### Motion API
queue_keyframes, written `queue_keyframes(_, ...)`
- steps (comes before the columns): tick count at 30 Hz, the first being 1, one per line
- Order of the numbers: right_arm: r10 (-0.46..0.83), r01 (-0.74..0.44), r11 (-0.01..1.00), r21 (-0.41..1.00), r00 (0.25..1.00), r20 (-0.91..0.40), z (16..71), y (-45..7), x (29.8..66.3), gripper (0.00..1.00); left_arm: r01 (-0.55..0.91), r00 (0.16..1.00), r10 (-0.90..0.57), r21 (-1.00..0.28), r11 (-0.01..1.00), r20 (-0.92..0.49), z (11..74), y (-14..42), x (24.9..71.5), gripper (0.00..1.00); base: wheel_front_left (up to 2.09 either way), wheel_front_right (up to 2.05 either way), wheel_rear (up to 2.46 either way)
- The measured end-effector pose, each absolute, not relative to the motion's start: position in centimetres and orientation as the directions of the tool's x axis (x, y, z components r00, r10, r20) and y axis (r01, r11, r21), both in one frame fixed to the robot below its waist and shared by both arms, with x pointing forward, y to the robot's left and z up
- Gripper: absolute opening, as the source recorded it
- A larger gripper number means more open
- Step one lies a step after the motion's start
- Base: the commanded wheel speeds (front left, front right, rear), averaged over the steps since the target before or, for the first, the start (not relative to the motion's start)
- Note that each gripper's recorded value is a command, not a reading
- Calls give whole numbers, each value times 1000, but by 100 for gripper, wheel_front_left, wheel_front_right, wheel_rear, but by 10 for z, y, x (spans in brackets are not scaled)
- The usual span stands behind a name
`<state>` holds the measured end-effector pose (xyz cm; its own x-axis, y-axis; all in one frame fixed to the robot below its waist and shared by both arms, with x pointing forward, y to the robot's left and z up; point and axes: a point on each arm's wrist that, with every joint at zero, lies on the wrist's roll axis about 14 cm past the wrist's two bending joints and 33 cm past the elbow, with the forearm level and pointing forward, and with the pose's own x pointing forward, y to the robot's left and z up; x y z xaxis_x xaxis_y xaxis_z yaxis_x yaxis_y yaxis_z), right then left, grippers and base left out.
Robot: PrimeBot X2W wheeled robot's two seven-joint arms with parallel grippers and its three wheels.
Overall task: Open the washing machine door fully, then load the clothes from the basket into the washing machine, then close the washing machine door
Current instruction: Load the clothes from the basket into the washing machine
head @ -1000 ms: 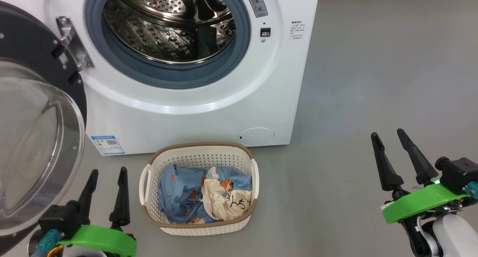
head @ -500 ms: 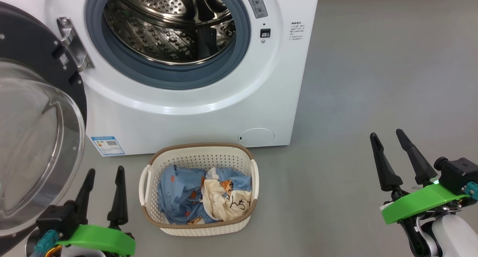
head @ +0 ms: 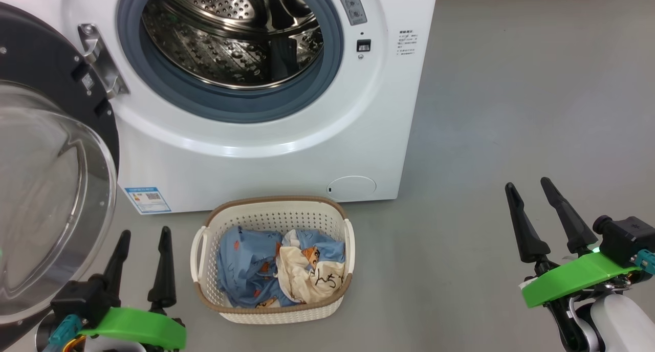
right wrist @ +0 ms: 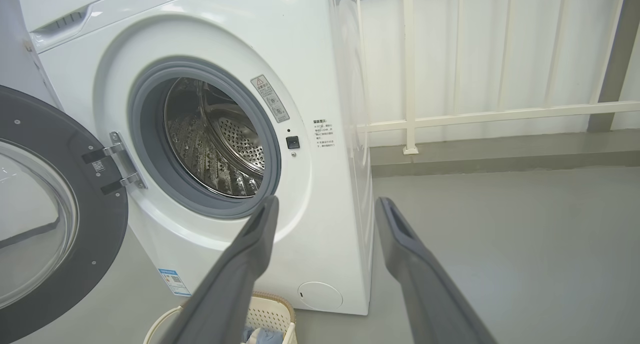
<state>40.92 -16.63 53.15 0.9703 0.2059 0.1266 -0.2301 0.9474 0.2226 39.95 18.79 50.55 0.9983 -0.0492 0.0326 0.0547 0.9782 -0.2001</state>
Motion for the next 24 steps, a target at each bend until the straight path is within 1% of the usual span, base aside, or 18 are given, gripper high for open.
queue_keyframes(5, 209, -233, 947, 222, 970, 127, 532, -165, 410, 100, 53, 998, -47, -201, 978, 32, 505, 188, 399, 100, 77, -77, 0)
queue_keyframes(24, 216, -237, 945, 226, 970, 114, 526, -163, 413, 100, 35, 999, -31, -206, 978, 21, 501, 192, 400, 100, 116, -116, 0)
